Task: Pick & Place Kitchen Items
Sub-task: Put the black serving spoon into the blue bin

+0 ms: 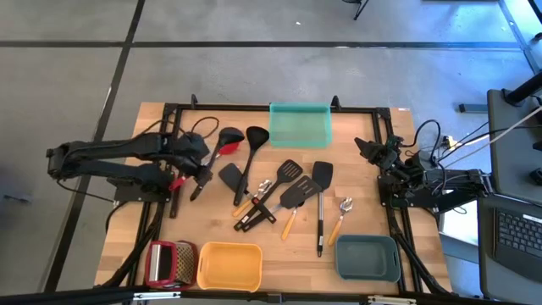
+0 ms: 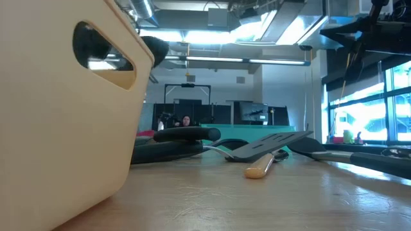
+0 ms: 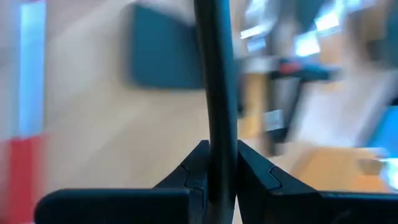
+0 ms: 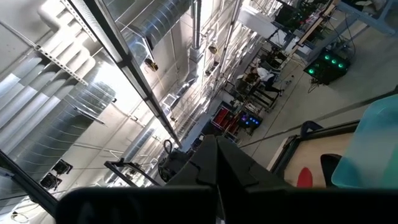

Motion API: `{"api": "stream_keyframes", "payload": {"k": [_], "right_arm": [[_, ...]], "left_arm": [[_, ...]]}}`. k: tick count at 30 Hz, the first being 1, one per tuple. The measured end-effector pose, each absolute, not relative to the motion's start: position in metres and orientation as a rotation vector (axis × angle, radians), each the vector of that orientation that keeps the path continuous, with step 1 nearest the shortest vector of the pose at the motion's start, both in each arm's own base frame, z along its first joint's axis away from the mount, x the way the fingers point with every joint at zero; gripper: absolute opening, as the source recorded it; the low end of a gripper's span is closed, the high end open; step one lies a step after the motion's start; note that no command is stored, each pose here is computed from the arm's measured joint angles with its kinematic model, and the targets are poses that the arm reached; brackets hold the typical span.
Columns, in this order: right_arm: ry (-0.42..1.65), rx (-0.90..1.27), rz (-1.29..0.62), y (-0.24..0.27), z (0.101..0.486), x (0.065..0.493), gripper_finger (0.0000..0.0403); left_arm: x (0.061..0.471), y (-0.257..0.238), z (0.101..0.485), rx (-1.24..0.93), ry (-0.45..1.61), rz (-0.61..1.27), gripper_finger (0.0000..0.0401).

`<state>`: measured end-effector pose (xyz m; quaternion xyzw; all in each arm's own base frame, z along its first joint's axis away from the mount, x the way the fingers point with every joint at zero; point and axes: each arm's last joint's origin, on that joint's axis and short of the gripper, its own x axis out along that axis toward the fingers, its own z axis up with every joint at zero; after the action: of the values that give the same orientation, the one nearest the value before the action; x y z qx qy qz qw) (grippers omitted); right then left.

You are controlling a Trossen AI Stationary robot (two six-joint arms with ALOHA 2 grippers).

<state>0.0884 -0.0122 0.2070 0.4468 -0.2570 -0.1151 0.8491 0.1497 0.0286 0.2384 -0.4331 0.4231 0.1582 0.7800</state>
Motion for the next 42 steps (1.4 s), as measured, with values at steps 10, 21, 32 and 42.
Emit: {"api": "stream_keyframes", "payload": {"k": [10, 21, 32, 42], "right_arm": [[-0.49, 0.925, -0.121, -0.009, 0.208, 0.09, 0.0], [-0.521, 0.91, 0.14, -0.003, 0.22, 0.085, 0.0], [-0.571, 0.842, 0.367, 0.002, 0.267, 0.067, 0.0], [-0.146, 0.954, 0.56, 0.013, 0.29, 0.082, 0.0]], "left_arm": [[0.19, 0.031, 0.276, -1.083, 0.492, -0.057, 0.0038], [0.239, 0.018, 0.267, -1.17, 0.529, -0.401, 0.0038], [0.287, 0.001, 0.242, -1.222, 0.647, -0.576, 0.0038], [0.318, 0.0, 0.268, -1.129, 0.594, -0.675, 0.0041]]}}
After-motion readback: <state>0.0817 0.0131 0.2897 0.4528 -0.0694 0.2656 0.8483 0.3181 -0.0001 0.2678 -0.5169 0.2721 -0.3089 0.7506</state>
